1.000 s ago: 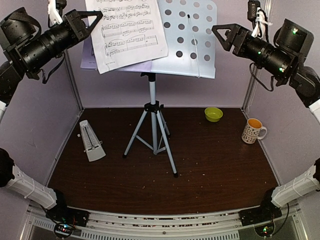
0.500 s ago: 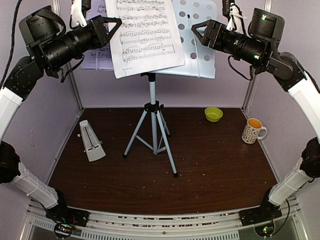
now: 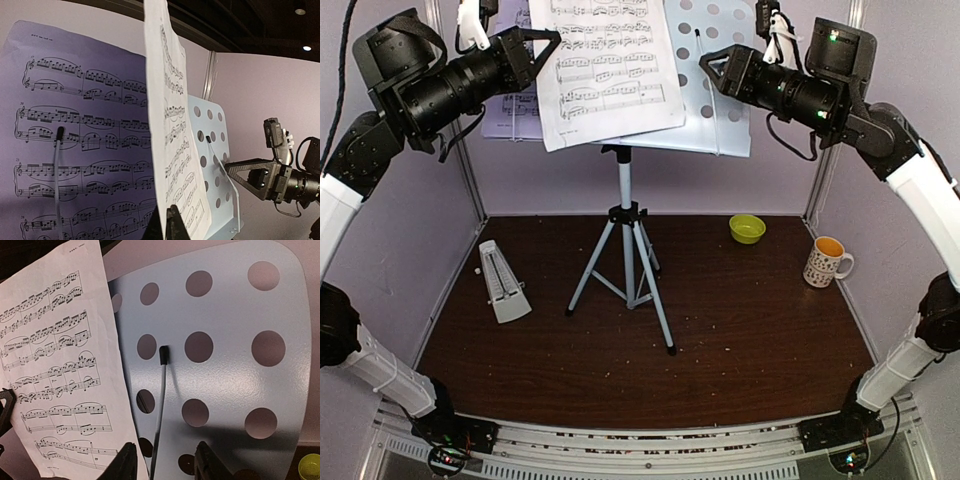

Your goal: Set up the instrument practice props

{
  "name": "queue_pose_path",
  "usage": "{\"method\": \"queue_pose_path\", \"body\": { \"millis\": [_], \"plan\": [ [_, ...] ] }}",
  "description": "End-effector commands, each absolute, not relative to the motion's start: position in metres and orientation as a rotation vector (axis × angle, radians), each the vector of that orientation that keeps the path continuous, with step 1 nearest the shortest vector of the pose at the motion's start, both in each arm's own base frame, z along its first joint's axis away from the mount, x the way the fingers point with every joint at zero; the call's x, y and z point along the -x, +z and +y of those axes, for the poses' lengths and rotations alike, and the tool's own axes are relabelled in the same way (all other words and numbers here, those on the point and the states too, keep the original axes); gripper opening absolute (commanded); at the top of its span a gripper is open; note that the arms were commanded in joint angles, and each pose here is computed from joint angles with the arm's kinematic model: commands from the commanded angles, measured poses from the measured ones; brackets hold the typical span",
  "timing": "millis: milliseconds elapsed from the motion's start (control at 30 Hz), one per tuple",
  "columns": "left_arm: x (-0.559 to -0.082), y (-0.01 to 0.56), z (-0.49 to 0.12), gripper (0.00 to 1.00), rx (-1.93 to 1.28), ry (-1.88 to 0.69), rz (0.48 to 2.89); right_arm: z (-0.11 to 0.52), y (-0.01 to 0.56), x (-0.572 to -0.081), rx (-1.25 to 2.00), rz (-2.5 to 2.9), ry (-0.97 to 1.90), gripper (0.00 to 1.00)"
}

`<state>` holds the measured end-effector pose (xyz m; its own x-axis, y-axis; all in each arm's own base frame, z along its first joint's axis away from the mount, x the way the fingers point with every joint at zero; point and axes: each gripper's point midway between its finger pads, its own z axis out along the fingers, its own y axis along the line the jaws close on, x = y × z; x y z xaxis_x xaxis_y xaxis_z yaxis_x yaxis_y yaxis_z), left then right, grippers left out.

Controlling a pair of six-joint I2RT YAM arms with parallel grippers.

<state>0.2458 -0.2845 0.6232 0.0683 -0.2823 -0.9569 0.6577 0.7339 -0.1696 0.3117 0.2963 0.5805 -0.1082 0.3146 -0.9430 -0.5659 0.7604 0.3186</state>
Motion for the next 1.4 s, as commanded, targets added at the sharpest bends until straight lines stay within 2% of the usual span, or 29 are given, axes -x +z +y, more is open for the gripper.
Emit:
{"method": "queue_pose_path", "body": {
  "millis": [0,300,800,1367],
  "plan": [
    [-0.24,0.644,-0.275,0.0,-0.329,-0.74,1.253,0.298,0.59,-0.311,0.181,1.484,0.785,0.4],
    [-0.239,0.645,-0.273,0.0,-0.324,-0.737,1.244,0.306,0.583,-0.317,0.179,1.514,0.791,0.35],
    [-0.247,0.642,-0.274,0.0,-0.311,-0.693,1.253,0.305,0.589,-0.312,0.2,1.466,0.799,0.0],
    [-0.268,0.644,-0.305,0.0,-0.389,-0.621,1.255,0.304,0.591,-0.287,0.27,1.269,0.778,0.0]
  ]
}}
